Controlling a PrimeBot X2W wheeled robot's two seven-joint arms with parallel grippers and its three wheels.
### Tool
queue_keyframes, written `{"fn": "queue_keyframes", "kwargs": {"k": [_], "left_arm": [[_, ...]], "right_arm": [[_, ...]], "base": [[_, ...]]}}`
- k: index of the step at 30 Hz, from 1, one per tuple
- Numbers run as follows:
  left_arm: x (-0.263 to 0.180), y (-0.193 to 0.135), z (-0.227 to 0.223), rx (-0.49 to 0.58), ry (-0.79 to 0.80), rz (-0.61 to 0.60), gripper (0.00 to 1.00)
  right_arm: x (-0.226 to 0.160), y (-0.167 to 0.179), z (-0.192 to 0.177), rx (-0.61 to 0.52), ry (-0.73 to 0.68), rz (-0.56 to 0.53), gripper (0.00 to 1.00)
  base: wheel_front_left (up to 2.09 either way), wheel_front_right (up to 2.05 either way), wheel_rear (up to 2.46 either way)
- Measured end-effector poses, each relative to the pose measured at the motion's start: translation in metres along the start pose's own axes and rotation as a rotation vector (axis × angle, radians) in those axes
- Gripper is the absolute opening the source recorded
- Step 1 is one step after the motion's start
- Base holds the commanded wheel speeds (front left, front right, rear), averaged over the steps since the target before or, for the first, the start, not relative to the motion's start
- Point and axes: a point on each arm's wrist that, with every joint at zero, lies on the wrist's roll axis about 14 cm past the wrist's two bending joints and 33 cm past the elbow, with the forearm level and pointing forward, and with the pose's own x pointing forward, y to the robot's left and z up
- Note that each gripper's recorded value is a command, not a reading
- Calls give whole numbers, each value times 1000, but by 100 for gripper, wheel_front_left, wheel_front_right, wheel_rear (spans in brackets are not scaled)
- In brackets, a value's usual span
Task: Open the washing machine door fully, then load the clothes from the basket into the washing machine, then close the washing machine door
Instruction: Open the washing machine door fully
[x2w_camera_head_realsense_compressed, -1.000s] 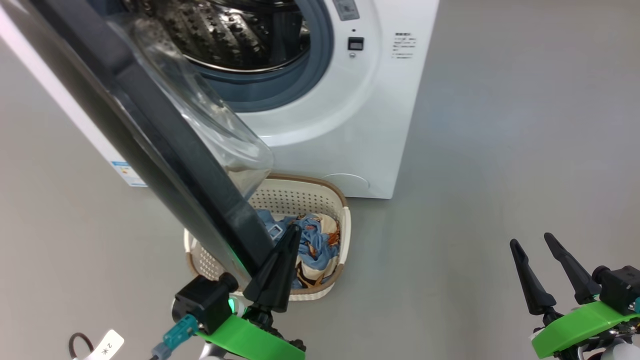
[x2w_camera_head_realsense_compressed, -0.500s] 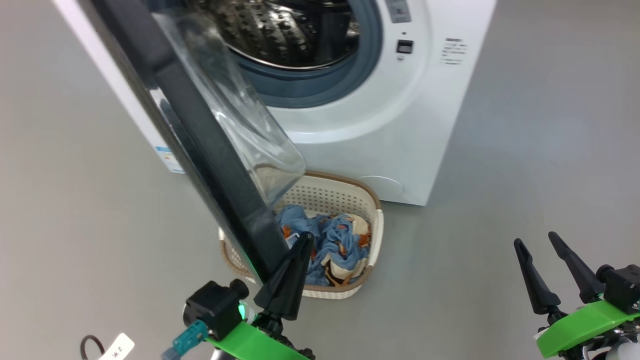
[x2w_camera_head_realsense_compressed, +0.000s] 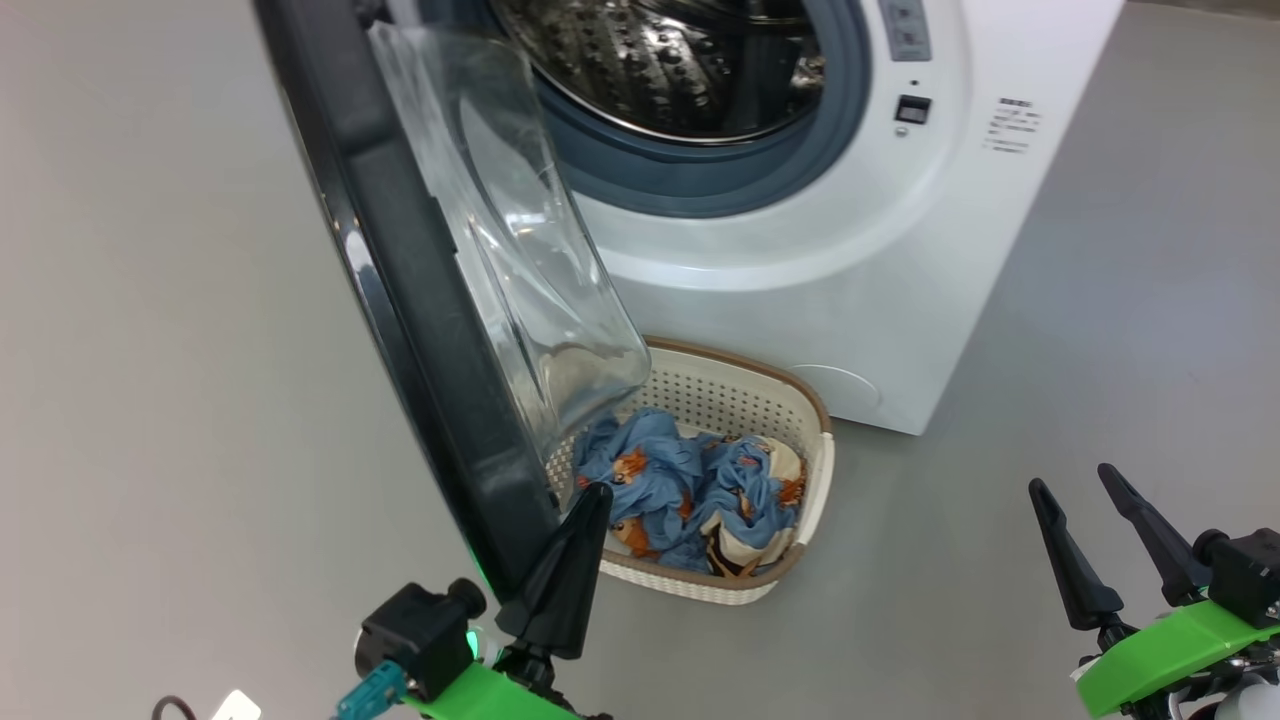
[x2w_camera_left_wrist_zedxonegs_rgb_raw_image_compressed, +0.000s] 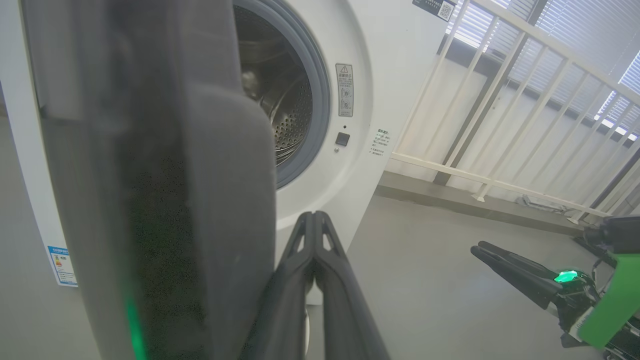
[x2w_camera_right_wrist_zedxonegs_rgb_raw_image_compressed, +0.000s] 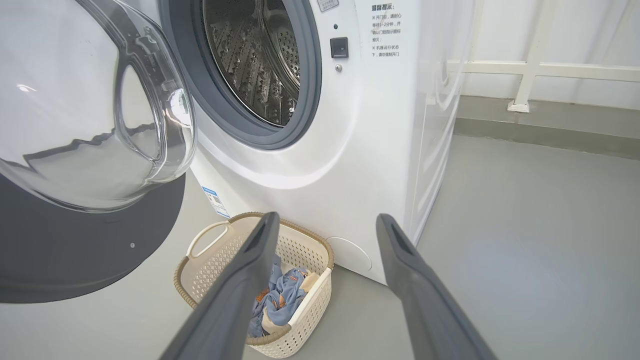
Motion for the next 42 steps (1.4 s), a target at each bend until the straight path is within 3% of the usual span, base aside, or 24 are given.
{"fn": "queue_keyframes", "kwargs": {"k": [18, 42], "left_arm": [[-35, 57, 22, 74, -39, 242, 0], [-83, 159, 64, 227, -89, 585, 0]], "right_arm": [[28, 36, -7, -2, 15, 124, 100], [36, 46, -16, 3, 37, 158, 100]], "base": [[0, 0, 0], [0, 0, 0]]}}
